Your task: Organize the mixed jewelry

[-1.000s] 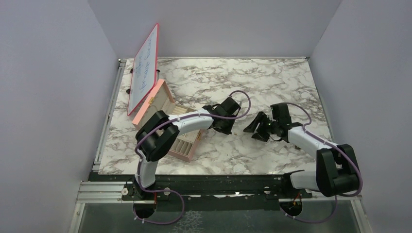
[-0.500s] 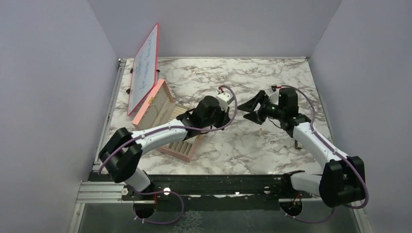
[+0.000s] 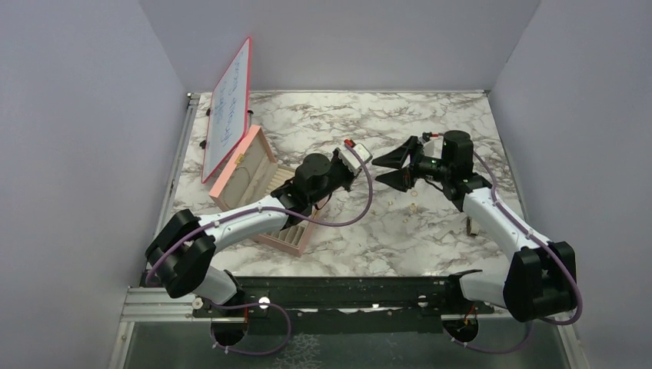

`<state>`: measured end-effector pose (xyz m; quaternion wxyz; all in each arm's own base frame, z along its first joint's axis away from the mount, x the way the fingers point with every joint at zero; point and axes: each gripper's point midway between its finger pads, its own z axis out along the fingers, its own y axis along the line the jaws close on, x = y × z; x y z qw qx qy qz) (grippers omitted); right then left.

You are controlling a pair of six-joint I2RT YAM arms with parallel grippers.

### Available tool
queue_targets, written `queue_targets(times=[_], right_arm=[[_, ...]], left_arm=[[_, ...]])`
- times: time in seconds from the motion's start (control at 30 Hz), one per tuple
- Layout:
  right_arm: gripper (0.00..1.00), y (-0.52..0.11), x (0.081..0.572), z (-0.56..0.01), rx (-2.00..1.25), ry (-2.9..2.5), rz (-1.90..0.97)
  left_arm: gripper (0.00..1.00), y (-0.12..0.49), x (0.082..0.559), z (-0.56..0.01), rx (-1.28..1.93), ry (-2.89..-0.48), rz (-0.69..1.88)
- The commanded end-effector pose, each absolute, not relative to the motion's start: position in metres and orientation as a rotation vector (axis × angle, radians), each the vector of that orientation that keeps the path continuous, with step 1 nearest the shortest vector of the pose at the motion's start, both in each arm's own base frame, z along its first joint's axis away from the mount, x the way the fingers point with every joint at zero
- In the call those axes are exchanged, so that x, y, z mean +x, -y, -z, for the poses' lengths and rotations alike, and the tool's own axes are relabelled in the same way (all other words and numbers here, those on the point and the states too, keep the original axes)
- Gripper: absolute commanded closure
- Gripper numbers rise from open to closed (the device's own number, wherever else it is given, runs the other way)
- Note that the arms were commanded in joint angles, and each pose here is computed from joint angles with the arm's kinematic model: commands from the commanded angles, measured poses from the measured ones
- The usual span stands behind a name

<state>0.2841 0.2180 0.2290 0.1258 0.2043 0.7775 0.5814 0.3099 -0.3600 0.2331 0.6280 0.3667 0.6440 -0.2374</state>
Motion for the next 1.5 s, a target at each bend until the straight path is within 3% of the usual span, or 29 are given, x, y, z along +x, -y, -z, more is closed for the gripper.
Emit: queue_targets(times=[0.0, 0.27, 0.57, 0.83, 1.0, 1.3, 1.47], right_arm=[[0.38, -0.222, 0.278, -0.255, 0.634, -2.166, -1.863], [0.34, -0.222, 0.286, -0.248, 0.717, -2.166, -1.867], [0.43, -0.226, 0.299, -0.253, 0.649, -2.124, -1.887], [0.37, -0.230, 0.301, -0.262, 0.569, -2.119, -1.940], [0.47, -0.232, 0.298, -0.263, 0.545, -2.108, -1.992], [0.52, -0.234, 0.289, -0.267, 0.486, -2.133, -2.031], [0.62, -0.235, 0.286, -0.263, 0.474, -2.158, -2.043]], left_arm=[[1.00, 0.361, 0.307, -0.264, 0.885, -1.287, 0.501], [1.00, 0.361, 0.290, -0.272, 0.935, -1.184, 0.543], [1.00, 0.358, 0.278, -0.274, 0.969, -1.147, 0.565], [1.00, 0.362, 0.275, -0.273, 0.975, -1.148, 0.594], [1.00, 0.364, 0.277, -0.271, 0.976, -1.155, 0.596], [1.00, 0.369, 0.280, -0.268, 0.978, -1.166, 0.605], [1.00, 0.371, 0.282, -0.266, 0.978, -1.172, 0.602]])
